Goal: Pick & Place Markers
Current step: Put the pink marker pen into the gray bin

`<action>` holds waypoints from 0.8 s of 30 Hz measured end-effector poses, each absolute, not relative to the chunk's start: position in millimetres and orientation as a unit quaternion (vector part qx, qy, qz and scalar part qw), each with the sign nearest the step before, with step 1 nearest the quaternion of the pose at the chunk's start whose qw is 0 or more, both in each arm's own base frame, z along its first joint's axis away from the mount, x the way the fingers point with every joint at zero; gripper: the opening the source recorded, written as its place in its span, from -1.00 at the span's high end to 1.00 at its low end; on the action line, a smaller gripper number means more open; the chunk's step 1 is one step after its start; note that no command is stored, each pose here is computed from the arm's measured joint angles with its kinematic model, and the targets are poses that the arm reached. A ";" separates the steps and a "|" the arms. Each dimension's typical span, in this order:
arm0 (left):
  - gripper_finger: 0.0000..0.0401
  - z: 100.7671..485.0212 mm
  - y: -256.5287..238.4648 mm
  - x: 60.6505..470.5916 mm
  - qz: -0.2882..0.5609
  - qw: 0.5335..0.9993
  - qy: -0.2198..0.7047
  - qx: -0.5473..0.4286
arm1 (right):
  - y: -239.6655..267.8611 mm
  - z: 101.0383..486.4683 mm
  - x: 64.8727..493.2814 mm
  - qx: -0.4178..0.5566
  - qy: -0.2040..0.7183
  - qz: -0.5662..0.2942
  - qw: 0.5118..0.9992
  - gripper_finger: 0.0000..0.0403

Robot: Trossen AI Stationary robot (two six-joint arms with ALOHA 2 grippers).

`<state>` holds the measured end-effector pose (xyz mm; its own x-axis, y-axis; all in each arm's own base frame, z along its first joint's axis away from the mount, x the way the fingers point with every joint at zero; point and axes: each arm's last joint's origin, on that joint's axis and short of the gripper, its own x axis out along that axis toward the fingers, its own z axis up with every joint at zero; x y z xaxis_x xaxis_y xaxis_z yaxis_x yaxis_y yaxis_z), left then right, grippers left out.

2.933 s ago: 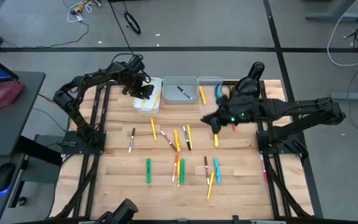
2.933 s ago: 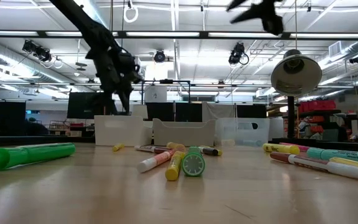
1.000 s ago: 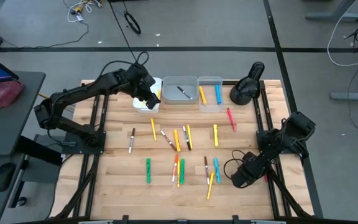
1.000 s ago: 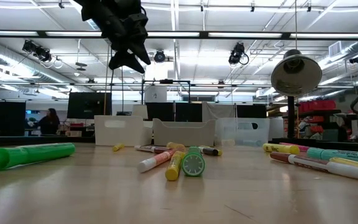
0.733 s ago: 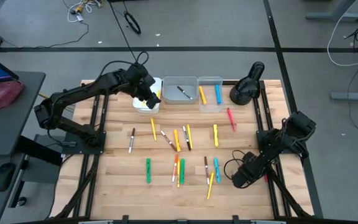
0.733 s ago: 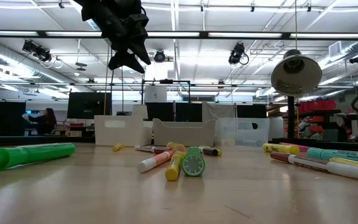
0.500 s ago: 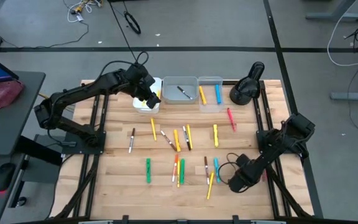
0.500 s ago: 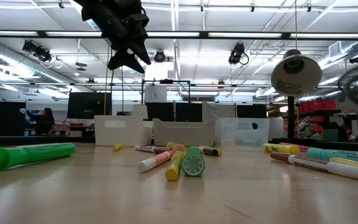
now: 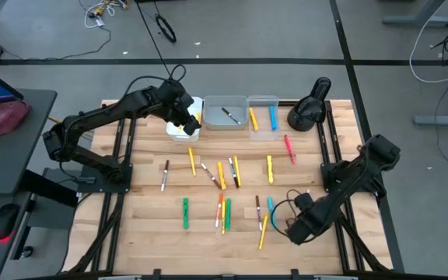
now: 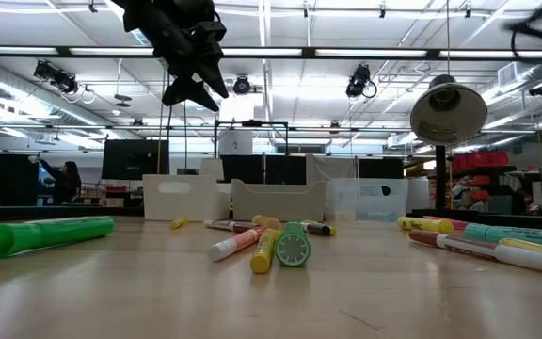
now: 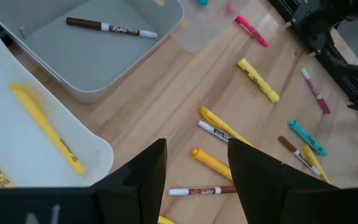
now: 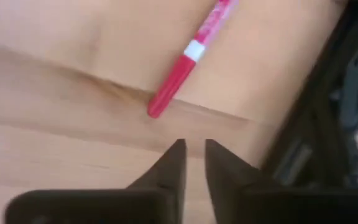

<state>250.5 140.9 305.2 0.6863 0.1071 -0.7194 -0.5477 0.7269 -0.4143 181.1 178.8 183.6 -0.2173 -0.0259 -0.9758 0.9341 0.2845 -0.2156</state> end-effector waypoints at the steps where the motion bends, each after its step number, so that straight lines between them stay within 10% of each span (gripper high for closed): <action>1: 0.12 305.1 140.0 251.0 0.188 0.862 0.348 -0.317 | 176.1 187.5 179.9 0.387 0.594 -0.484 0.512 0.52; 11: 0.12 305.1 123.9 259.3 0.160 0.868 0.358 -0.305 | 140.3 152.2 182.5 0.486 0.469 -0.521 0.523 -0.32; 24: 0.12 305.4 106.7 267.3 0.134 0.874 0.366 -0.290 | 116.0 125.3 178.9 0.496 0.462 -0.527 0.513 0.10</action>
<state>267.3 106.7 305.4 0.6962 0.0211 -0.7175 -0.4459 0.7960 -0.4093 178.9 116.0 125.3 0.0179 -0.0828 -0.9964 0.9986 -0.0472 0.0219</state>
